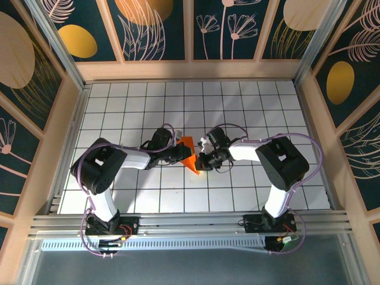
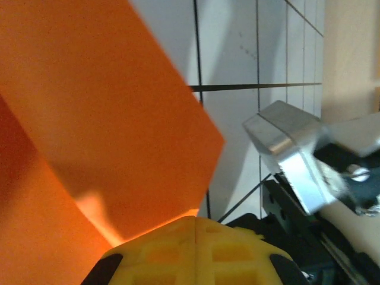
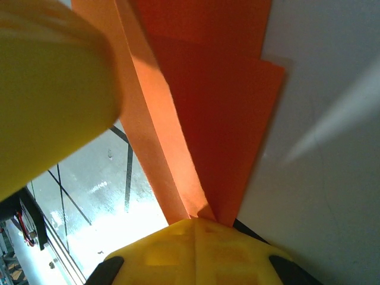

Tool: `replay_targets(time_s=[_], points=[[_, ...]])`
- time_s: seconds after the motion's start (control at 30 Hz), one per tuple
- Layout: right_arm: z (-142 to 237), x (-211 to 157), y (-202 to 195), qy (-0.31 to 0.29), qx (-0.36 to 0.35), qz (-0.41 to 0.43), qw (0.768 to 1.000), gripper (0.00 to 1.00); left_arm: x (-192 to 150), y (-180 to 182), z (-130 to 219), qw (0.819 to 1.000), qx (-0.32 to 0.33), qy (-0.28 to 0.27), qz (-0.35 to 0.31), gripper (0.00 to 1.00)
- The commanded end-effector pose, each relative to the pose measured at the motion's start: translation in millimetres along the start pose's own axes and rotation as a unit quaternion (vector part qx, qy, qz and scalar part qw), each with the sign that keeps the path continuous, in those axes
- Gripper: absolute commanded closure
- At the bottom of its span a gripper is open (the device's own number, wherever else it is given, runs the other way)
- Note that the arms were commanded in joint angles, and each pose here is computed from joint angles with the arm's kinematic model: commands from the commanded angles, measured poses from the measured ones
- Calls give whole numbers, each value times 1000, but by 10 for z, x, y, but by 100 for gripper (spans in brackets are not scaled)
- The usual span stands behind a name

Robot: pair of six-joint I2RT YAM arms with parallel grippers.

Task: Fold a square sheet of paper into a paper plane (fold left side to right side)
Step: Fourth fold the wing at the center of the table.

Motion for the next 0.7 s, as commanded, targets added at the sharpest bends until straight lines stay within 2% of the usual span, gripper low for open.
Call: replay_targets(time_s=[0.0, 0.67], points=[[-89, -182, -535, 19, -124, -53, 991, 100, 72, -43, -61, 1000, -13, -7, -10, 98], [-102, -231, -634, 35, -161, -46, 985, 100, 50, 381, -183, 996, 87, -1, 9, 98]])
Point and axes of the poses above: each hand's point on the last joint's axis, 136 mm out from that joint toward the fingers, its own z axis back along the fingers, its own y axis along the line the jaws close on, x = y × z, the point moved 4 cm from there along z, back along the fingers, and after that the axes turned 9 degrees about -z, right-handed, at the moved point
